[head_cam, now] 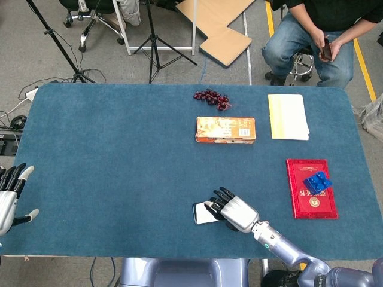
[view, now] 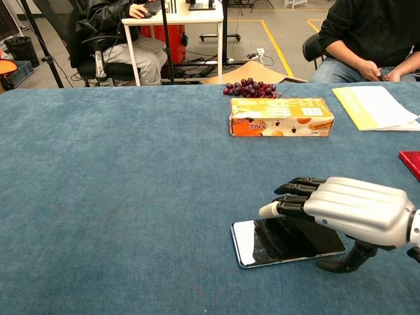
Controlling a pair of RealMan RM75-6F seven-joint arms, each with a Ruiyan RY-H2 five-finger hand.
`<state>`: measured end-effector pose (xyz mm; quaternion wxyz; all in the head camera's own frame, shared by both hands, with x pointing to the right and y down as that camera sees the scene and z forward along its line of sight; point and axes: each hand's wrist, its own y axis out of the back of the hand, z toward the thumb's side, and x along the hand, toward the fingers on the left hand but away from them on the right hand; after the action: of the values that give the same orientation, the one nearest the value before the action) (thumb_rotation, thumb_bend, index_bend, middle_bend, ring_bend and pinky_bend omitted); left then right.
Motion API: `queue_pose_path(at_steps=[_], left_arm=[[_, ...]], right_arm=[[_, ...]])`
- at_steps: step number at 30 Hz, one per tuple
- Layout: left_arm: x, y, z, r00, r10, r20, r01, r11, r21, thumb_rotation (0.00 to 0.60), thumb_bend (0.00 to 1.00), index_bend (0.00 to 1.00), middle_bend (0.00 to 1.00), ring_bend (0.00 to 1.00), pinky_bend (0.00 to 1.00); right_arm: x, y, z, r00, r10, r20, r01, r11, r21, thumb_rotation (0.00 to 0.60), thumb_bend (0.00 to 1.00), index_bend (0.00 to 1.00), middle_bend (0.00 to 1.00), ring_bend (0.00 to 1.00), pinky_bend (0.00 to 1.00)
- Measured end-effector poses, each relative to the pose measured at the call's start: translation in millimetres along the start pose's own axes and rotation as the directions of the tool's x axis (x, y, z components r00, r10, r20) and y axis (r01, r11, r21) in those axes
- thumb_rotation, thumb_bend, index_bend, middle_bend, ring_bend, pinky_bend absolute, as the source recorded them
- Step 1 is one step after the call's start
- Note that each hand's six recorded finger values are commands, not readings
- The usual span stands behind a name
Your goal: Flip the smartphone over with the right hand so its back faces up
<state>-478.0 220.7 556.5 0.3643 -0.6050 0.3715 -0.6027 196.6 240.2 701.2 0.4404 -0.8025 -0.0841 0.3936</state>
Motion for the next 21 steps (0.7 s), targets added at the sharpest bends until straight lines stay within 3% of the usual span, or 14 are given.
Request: queue_pose_path(at_steps=[14,21], left_arm=[[1.2,-4.2,4.8,1.0,-0.013,0.009,0.012,1.0,0.009,0.6,0.0,0.0,0.0,0.0,0.0],[1.1,-3.4,3.6,1.0,-0.011,0.006,0.011,1.0,0.006,0.6,0.0,0.0,0.0,0.0,0.0]], right_arm=[[-8.0,-9.9,-0.5,1.0,0.018,0.0,-0.018,0.999,0.037,0.6,0.23,0.14,0.14,0.01,0.05],[-15.4,-16.6,-3.9,0.999,0.031,0.006,-0.032,0.997,0.071,0.6,0.3,0.15,0.16,0.04,0.08]])
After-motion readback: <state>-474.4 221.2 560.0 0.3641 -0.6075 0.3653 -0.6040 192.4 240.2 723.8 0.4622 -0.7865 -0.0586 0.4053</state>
